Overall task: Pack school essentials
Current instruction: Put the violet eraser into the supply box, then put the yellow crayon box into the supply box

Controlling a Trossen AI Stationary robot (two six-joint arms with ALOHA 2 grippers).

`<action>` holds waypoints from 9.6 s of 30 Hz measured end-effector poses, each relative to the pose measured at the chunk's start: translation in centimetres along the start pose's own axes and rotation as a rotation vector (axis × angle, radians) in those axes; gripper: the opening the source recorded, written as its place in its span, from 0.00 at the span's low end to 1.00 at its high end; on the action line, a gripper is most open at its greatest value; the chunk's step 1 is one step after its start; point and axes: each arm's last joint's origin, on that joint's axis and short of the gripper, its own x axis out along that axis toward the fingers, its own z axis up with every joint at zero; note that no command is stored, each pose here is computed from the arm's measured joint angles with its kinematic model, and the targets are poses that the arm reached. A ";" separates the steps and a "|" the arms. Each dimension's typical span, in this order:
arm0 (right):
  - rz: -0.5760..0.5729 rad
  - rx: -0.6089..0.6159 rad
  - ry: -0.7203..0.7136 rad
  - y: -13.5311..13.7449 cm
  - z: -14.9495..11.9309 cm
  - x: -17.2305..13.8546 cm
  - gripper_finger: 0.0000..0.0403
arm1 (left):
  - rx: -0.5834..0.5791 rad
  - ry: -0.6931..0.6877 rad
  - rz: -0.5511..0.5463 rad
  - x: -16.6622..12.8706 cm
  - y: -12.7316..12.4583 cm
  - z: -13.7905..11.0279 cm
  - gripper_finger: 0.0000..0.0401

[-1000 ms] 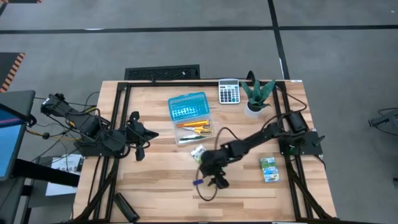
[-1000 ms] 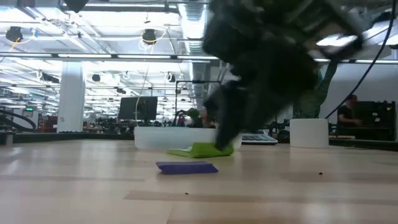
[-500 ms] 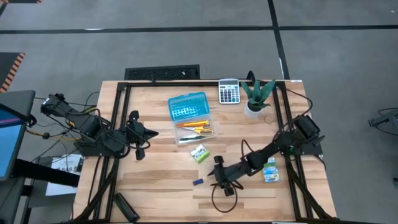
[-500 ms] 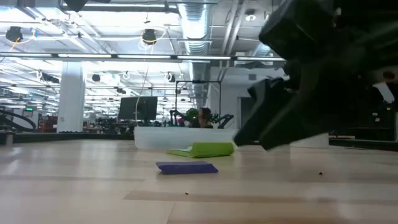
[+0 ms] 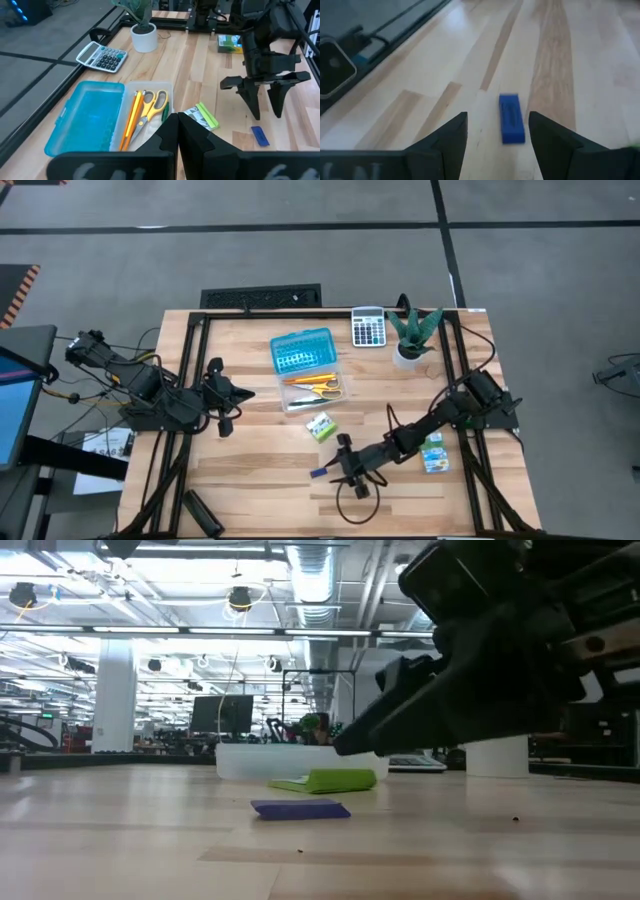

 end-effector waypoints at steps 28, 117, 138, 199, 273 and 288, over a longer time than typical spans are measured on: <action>-0.026 -0.043 -0.044 -0.2 0.5 0.0 0.54 | 0.035 0.001 0.000 0.0 0.0 0.0 0.00; -0.079 -0.146 -0.073 -0.9 2.5 1.3 0.67 | -0.027 -0.041 0.091 0.0 0.3 0.1 0.25; -0.057 -0.022 0.049 -0.8 -4.3 5.6 0.59 | -0.027 -0.033 0.072 0.0 0.2 0.1 0.25; -0.257 -0.037 -0.218 -24.1 2.7 1.6 0.14 | 0.104 -0.020 0.073 0.0 0.2 0.0 0.25; -0.421 0.545 1.065 11.3 -2.4 -21.7 0.64 | 0.128 -0.006 0.033 0.0 0.1 0.0 0.25; -0.508 0.401 0.971 12.6 -2.3 -20.0 0.64 | 0.117 -0.006 0.033 0.0 0.1 0.0 0.25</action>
